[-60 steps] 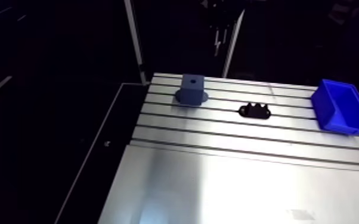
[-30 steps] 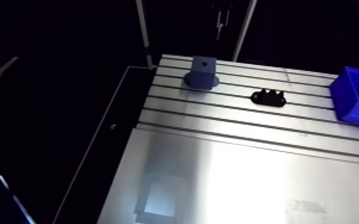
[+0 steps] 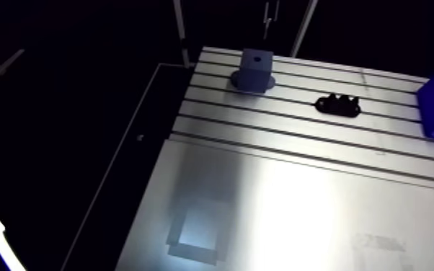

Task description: Pick up the M10 bolt and insert it into the hex recess until seated.

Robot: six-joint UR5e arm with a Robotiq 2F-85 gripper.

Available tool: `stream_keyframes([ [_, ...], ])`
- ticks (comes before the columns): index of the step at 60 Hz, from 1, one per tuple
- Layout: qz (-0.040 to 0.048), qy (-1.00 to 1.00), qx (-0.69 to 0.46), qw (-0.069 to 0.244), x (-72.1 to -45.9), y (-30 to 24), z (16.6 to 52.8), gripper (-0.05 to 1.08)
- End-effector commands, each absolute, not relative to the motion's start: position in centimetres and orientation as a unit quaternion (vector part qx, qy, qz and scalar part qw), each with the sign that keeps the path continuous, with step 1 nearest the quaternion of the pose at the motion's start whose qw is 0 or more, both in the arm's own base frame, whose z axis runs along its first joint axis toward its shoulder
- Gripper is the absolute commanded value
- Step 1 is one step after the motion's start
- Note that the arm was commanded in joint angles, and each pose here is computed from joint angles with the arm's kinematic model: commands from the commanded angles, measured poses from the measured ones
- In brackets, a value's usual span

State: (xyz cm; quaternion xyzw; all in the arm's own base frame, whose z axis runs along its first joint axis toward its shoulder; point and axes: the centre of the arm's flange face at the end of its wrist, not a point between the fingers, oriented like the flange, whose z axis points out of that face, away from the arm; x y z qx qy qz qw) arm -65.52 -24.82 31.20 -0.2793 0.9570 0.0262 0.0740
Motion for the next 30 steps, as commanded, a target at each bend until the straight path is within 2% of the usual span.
stream_keyframes([
  [1,0.0261,0.957,-0.277,0.082,-65.9,-24.9,30.0,0.90],
  [30,0.0244,0.958,-0.270,0.091,-65.9,-25.0,28.8,0.90],
])
